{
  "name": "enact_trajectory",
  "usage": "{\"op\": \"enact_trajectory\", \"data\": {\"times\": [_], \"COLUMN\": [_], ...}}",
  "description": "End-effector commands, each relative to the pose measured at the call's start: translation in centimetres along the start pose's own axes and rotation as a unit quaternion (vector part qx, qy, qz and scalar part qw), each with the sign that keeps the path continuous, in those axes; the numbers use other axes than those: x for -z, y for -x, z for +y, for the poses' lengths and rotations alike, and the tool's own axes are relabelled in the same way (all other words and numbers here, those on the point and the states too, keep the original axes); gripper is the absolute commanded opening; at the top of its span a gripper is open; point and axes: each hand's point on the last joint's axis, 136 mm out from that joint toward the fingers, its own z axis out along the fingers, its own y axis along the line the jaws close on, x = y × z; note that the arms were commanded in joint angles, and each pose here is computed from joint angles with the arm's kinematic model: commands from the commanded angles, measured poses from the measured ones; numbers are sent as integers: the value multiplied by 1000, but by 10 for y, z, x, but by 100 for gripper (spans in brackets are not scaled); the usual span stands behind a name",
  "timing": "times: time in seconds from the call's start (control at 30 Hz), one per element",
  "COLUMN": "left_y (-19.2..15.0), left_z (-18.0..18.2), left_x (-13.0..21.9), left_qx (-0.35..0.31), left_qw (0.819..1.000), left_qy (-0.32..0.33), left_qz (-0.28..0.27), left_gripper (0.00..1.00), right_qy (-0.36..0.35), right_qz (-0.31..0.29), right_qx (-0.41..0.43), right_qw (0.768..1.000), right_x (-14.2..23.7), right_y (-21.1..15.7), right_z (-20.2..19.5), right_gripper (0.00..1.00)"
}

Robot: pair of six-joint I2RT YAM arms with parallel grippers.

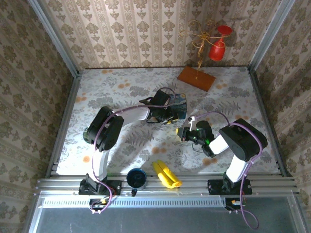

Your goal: Unlock the padlock with the key

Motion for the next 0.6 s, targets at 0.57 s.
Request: {"op": "enact_trajectory", "data": {"times": [0.57], "left_y": [-9], "left_z": [-5], "left_x": [6], "left_qx": [10], "left_qw": [1000], "left_qy": [-14], "left_qz": [21], "left_gripper": [0], "right_qy": [15], "right_qz": [-19], "right_qx": [5], "right_qw": [1000], "right_x": [-6], "right_y": [19], "right_z": [10], "right_gripper": [0]}}
